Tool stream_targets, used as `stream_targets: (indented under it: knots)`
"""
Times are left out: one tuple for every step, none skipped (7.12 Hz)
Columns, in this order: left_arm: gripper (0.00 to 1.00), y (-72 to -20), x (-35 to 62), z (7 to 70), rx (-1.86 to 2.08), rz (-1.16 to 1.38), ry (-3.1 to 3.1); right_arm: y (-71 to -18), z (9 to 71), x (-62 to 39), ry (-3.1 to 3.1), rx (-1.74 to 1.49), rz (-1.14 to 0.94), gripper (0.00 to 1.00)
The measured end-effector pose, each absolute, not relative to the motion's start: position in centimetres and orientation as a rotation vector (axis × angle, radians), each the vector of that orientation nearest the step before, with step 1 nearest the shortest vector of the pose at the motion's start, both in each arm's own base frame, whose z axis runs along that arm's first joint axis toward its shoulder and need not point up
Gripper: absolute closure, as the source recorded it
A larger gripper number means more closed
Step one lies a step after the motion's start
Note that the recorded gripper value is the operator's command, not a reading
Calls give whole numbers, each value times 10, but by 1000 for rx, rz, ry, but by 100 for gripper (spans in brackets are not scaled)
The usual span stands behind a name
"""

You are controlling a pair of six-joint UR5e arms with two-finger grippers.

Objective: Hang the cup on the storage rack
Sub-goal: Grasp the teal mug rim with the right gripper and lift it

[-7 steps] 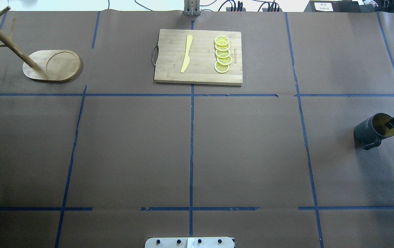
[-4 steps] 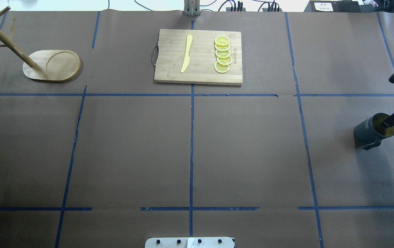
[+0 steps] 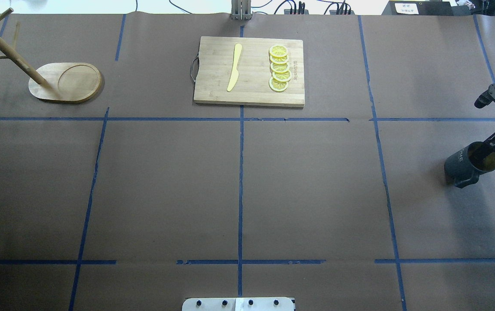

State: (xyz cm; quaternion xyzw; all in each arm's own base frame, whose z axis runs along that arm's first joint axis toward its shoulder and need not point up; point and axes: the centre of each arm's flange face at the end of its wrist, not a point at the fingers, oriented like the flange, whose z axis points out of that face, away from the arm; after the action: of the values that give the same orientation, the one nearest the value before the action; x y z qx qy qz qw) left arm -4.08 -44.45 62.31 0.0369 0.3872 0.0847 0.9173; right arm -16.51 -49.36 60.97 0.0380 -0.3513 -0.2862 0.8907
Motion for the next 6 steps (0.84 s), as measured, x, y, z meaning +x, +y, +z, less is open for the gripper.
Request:
stream_targets:
  knots:
    - [0, -445, -41, 623, 77, 174, 797, -493, 606, -165, -731, 84, -590, 100]
    - [0, -445, -41, 622, 79, 175, 797, -492, 600, -164, -733, 85, -570, 100]
    - [0, -445, -41, 621, 81, 176, 797, -491, 593, -163, -737, 85, -543, 100]
    - [0, -445, -41, 620, 83, 177, 797, -491, 583, -164, -744, 93, -526, 100]
    - [0, -445, -41, 620, 84, 177, 796, -491, 565, -163, -753, 111, -507, 100]
    - [0, -445, -41, 620, 84, 177, 796, -491, 542, -164, -764, 130, -466, 100]
